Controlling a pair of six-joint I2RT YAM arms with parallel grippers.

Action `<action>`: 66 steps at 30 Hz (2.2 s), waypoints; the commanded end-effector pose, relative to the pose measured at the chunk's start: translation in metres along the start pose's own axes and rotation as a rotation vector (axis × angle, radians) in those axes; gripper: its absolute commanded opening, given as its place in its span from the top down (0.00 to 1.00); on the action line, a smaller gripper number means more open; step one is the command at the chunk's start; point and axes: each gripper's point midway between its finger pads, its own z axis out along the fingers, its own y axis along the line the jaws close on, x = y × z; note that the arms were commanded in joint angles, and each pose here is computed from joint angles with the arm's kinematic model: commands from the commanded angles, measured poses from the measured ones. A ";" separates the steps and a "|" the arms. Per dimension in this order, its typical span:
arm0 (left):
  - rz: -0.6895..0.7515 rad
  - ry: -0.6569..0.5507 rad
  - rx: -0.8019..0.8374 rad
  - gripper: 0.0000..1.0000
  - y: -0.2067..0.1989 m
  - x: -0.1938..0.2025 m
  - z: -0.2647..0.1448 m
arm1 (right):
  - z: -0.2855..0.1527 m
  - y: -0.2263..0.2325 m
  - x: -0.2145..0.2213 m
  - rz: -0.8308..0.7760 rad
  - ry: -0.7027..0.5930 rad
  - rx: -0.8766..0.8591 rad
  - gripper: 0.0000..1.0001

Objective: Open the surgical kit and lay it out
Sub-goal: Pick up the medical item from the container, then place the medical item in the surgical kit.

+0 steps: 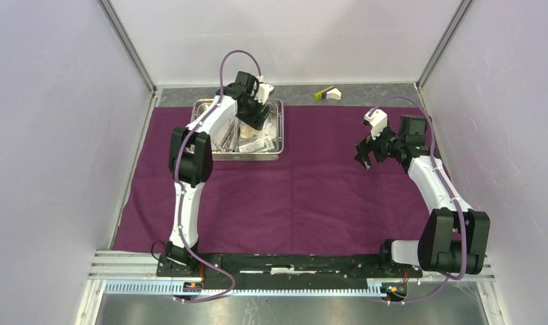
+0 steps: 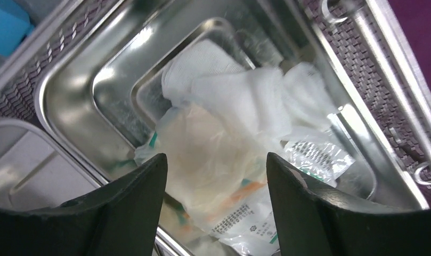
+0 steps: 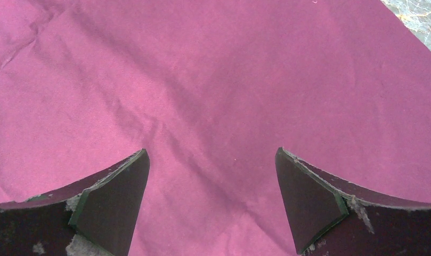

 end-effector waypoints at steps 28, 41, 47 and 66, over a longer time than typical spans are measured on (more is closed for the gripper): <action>0.022 -0.148 0.077 0.92 -0.026 -0.020 -0.091 | 0.008 0.029 -0.033 0.015 -0.124 -0.137 0.06; 0.204 -0.372 0.464 0.84 -0.159 -0.004 -0.142 | 0.038 0.134 -0.131 0.051 -0.375 -0.570 0.02; 0.280 -0.412 0.467 0.84 -0.195 -0.002 -0.145 | 0.051 0.167 -0.134 0.146 -0.373 -0.706 0.02; 0.360 -0.400 0.474 0.82 -0.228 0.012 -0.136 | 0.070 0.189 -0.109 0.208 -0.308 -0.888 0.51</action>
